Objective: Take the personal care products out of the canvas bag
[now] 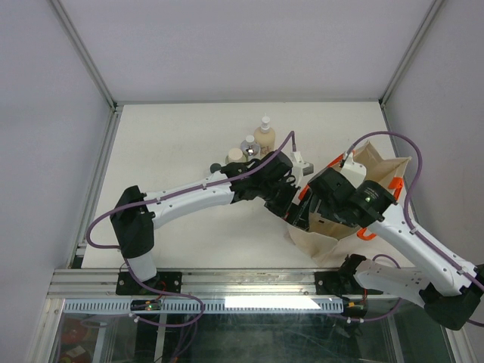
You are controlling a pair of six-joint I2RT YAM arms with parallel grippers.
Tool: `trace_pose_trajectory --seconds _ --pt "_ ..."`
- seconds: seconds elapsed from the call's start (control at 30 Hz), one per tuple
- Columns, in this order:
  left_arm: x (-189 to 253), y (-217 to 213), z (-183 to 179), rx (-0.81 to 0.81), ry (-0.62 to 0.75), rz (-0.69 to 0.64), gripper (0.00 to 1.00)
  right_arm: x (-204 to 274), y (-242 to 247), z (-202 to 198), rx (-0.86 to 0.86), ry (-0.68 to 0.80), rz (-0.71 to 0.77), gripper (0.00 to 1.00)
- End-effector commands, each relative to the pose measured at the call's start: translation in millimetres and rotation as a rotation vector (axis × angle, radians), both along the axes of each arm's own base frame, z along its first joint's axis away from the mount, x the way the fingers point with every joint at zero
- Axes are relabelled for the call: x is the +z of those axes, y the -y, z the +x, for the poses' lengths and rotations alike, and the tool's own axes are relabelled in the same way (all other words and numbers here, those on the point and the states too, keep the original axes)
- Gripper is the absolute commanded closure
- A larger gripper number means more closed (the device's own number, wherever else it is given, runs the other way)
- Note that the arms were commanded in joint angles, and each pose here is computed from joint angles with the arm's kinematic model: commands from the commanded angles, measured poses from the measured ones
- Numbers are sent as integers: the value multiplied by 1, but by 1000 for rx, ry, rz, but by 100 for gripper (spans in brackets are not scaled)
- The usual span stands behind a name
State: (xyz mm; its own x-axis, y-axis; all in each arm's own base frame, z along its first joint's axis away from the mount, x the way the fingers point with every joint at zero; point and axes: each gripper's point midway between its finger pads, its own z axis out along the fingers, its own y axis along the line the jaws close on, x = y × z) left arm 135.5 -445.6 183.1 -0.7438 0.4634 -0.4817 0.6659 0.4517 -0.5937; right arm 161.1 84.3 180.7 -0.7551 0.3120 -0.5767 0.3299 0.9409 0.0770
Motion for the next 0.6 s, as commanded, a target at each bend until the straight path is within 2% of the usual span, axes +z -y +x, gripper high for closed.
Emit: trace_pose_trajectory --seconds 0.0,0.27,0.57 --pt "20 9 6 6 60 -41 1 45 -1 24 -6 162 35 100" --pt "50 11 19 65 132 -82 1 82 9 25 23 211 5 100" --pt "121 -4 54 227 235 -197 1 147 18 24 113 314 2 100"
